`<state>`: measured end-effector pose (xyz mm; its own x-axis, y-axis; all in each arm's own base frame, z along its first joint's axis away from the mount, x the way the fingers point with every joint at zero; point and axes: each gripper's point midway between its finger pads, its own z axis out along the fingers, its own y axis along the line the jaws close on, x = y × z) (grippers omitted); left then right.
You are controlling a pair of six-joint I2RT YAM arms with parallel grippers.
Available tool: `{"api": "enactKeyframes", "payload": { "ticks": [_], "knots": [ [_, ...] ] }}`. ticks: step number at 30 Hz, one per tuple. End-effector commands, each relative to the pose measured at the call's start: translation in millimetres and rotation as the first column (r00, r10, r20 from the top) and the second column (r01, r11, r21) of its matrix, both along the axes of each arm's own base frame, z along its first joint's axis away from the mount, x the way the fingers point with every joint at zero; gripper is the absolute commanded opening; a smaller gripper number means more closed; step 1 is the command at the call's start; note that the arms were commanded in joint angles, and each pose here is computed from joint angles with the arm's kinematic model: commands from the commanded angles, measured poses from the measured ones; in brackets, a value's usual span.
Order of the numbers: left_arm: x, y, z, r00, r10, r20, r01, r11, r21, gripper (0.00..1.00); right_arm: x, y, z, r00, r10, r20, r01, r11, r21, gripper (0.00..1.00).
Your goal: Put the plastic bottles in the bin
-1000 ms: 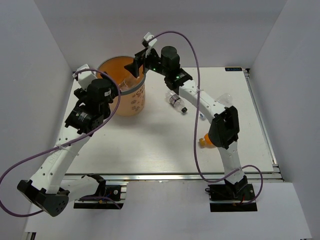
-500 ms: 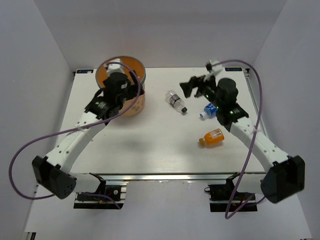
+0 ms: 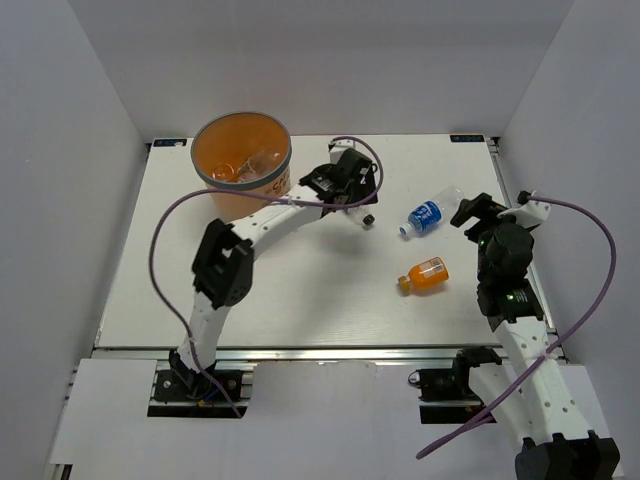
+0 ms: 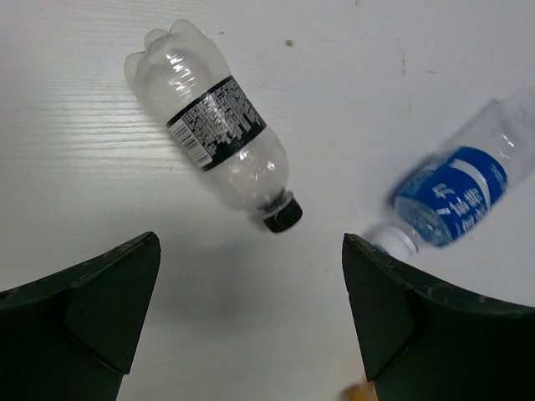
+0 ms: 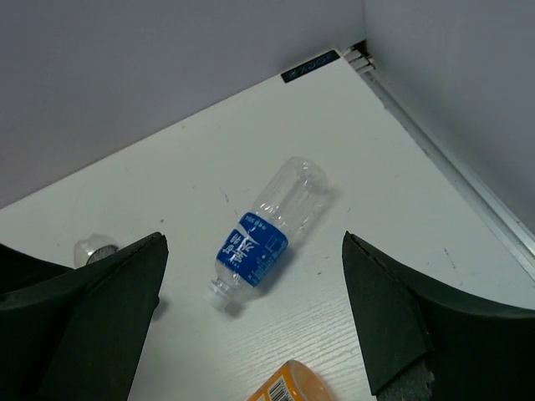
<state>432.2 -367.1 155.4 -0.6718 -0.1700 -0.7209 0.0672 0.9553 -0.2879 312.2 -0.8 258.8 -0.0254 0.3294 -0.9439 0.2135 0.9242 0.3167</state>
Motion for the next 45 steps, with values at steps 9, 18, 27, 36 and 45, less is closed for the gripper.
{"api": "enactKeyframes", "payload": {
  "ticks": [9,18,27,36,45],
  "knots": [
    [41.4,-15.0,-66.8,0.975,0.212,-0.07,-0.211,0.977,0.016,0.98,-6.5,-23.5,-0.4,0.993,-0.113,0.024,0.114,0.993,-0.036,0.89],
    [56.6,-16.8,-119.0,0.97,0.206,-0.13,-0.203,0.979,0.036,0.83,-3.6,-18.9,-6.3,0.996,-0.085,0.018,0.086,0.996,-0.038,0.89],
    [58.8,-12.5,-26.1,0.998,0.053,0.042,-0.055,0.998,0.039,0.37,-1.3,-10.3,-7.1,0.999,-0.035,0.011,0.035,0.999,-0.036,0.89],
    [36.6,-16.2,157.2,0.919,-0.175,0.354,0.186,0.983,0.004,0.37,-0.3,-3.7,-15.1,0.999,0.005,-0.047,-0.008,0.999,-0.048,0.89],
    [-4.7,112.8,260.9,0.828,0.064,0.557,-0.107,0.993,0.044,0.5,12.8,4.5,-45.4,0.978,0.032,-0.205,-0.038,0.999,-0.026,0.89]
  ]
}}
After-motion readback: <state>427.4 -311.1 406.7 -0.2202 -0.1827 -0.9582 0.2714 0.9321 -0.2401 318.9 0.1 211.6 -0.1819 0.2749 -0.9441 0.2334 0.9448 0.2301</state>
